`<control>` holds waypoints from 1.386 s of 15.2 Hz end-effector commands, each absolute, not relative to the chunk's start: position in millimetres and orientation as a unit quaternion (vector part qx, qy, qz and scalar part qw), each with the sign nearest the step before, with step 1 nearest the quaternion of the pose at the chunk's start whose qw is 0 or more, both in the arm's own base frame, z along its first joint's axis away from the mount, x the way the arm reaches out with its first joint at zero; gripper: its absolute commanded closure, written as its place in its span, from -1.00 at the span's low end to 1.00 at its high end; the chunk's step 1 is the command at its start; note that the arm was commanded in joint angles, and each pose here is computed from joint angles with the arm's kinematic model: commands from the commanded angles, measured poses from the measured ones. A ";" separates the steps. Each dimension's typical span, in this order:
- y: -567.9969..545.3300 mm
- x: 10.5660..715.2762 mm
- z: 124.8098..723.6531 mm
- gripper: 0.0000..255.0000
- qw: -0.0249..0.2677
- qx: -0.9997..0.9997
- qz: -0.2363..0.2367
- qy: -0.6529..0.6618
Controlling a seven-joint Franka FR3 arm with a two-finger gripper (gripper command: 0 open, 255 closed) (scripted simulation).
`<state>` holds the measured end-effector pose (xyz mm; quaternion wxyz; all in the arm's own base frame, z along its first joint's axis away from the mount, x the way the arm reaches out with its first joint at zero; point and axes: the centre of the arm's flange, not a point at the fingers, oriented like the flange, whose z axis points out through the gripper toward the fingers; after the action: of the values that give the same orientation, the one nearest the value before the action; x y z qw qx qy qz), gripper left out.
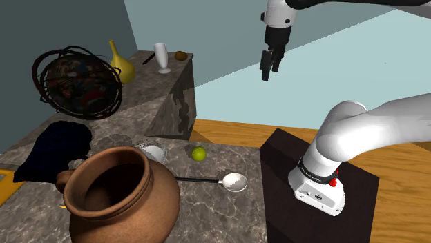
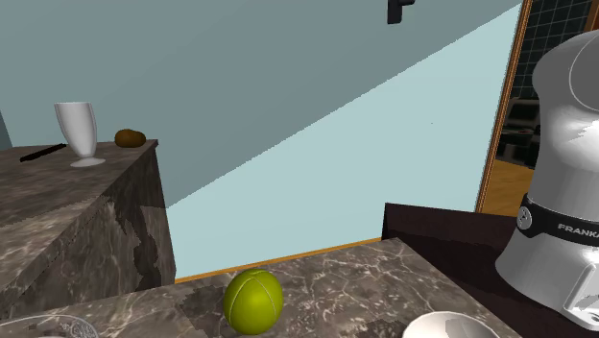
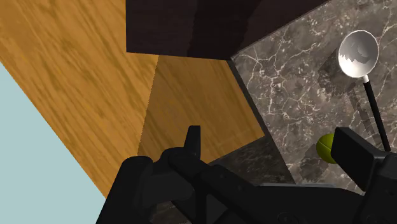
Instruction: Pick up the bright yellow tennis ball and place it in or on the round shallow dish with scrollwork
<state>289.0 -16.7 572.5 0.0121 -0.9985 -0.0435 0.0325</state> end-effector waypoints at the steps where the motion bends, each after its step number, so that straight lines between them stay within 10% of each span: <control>1: -16.7 289.0 572.5 -1.00 0.012 -0.998 0.032 -0.044; 21: 147.9 370.5 384.1 -1.00 0.004 -0.998 0.012 -0.061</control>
<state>366.2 140.7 393.2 0.0037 -0.9981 -0.0604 0.0141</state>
